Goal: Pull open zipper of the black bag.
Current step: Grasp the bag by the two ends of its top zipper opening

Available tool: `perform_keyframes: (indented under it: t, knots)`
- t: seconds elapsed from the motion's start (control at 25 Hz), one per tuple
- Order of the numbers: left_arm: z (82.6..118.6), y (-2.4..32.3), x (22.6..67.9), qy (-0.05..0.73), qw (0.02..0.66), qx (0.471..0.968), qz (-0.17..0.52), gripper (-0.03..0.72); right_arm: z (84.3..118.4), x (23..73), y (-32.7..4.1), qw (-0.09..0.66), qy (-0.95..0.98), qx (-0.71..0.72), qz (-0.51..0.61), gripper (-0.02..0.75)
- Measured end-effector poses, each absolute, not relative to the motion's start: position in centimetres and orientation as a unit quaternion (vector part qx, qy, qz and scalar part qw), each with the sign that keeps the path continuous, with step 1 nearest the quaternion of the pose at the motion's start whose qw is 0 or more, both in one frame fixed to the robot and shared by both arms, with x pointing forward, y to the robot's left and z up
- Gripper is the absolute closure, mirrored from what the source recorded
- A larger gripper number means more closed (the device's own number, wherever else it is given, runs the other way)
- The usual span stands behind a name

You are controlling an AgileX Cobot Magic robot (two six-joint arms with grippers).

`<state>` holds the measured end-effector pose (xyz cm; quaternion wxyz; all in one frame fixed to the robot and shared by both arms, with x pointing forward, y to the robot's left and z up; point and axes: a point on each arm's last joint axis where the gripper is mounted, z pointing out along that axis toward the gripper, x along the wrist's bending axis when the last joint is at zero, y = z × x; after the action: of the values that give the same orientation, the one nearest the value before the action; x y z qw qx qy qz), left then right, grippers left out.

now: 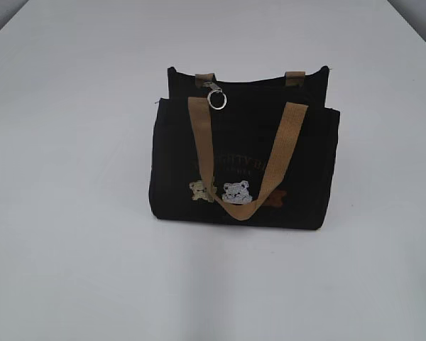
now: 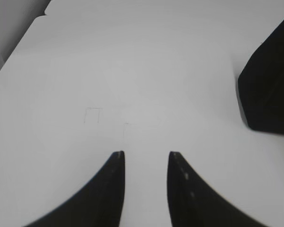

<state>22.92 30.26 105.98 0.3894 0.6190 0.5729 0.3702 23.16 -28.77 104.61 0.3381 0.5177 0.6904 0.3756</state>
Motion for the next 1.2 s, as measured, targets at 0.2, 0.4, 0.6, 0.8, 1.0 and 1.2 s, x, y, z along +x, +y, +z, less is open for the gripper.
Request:
perform_keyframes:
  t: [0.2,0.4,0.6,0.8,1.0,1.2]
  knots:
    - [106.0,30.3,22.9,0.573,0.389,0.619,0.370,0.453,104.6,23.2,-28.8,0.338,0.690,0.518,0.376,0.375]
    - [106.0,30.2,22.9,0.573,0.391,0.619,0.368,0.453,104.6,23.2,-28.8,0.338,0.690,0.518,0.376,0.375]
    - [106.0,30.2,22.9,0.573,0.391,0.619,0.368,0.453,104.6,23.2,-28.8,0.338,0.690,0.518,0.376,0.375]
    - [106.0,30.3,22.9,0.573,0.389,0.619,0.370,0.453,104.6,23.2,-28.8,0.338,0.690,0.518,0.376,0.375]
    - [106.2,29.8,23.0,0.568,0.412,0.619,0.352,0.453,104.6,23.2,-28.8,0.338,0.690,0.518,0.376,0.375]
    - [109.4,27.3,26.7,0.445,0.512,0.647,0.348,0.449,104.6,23.2,-28.8,0.338,0.690,0.518,0.376,0.375]
